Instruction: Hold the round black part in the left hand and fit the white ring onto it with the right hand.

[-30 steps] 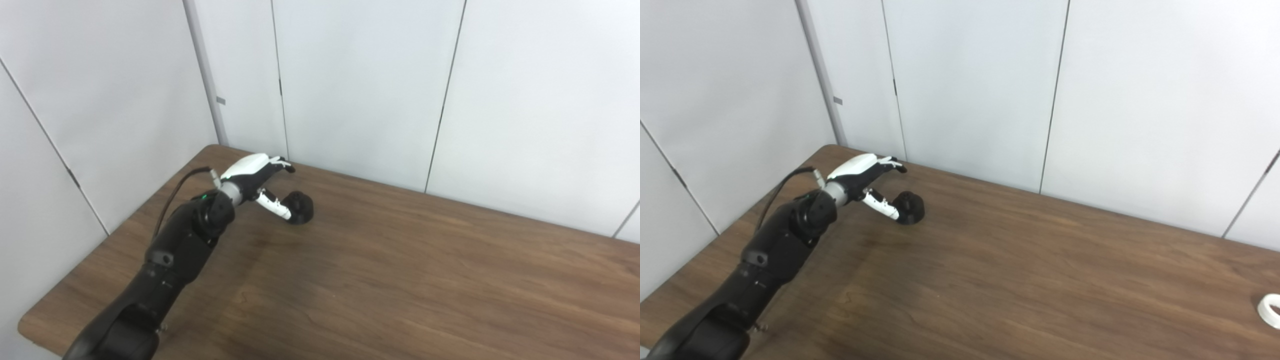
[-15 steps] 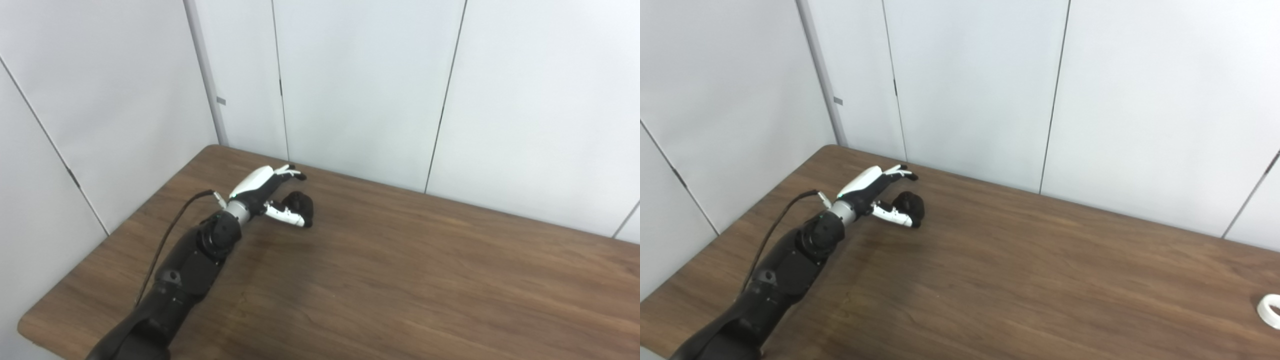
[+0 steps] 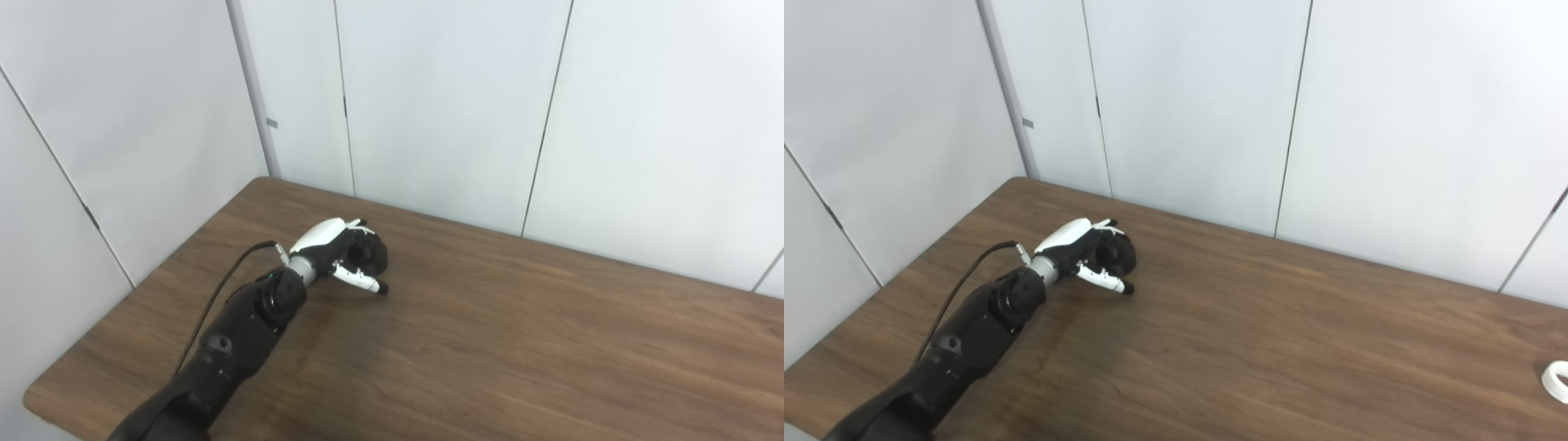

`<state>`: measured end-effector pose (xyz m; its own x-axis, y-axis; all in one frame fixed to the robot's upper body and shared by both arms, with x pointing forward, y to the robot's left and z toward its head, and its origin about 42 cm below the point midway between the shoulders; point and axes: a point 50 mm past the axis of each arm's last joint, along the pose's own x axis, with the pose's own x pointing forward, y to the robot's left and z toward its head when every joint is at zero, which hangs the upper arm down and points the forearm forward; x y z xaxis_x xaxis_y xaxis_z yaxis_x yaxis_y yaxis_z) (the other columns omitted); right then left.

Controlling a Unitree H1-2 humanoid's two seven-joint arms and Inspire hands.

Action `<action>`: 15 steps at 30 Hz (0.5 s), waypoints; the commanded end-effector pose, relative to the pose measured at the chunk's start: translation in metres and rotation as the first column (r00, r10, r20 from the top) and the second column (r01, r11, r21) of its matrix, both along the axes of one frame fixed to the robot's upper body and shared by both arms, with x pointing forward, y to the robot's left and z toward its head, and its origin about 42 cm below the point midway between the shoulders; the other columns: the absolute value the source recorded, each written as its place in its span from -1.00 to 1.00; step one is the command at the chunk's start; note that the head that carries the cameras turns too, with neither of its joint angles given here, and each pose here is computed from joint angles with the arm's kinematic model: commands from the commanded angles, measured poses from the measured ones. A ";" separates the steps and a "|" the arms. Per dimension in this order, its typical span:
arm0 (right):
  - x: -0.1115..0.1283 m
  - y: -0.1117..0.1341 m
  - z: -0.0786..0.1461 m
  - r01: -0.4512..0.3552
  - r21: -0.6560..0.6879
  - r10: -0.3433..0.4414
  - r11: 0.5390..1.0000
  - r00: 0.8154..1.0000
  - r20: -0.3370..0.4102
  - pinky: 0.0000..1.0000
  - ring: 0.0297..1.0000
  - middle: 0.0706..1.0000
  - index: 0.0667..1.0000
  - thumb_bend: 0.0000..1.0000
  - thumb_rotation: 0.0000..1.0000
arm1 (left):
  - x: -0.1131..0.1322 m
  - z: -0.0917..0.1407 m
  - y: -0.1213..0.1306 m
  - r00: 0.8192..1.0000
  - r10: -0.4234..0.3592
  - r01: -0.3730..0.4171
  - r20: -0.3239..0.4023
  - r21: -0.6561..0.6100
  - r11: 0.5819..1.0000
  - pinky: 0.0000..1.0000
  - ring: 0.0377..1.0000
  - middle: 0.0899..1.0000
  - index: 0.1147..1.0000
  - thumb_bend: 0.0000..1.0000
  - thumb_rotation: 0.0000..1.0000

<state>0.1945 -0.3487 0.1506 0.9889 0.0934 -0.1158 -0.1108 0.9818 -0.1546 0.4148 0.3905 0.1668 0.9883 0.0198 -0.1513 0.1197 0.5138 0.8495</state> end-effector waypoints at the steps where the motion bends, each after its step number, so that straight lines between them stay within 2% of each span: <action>1: -0.003 -0.005 0.001 -0.017 -0.023 0.016 1.000 1.000 -0.020 1.00 1.00 1.00 1.00 1.00 0.16 | 0.008 0.033 0.010 0.996 0.014 -0.017 0.089 0.038 0.999 1.00 1.00 1.00 0.63 1.00 -0.35; 7: -0.003 -0.006 0.002 -0.017 -0.029 0.016 0.999 1.000 -0.019 1.00 1.00 1.00 1.00 0.99 0.15 | 0.003 0.035 0.021 0.996 0.035 -0.039 0.079 0.053 0.998 1.00 1.00 1.00 0.58 1.00 -0.38; 15: -0.004 -0.009 0.002 -0.018 -0.027 0.017 0.999 1.000 -0.021 1.00 1.00 1.00 1.00 0.98 0.14 | -0.004 0.042 0.034 0.995 0.068 -0.074 0.074 0.082 0.994 1.00 1.00 1.00 0.65 1.00 -0.41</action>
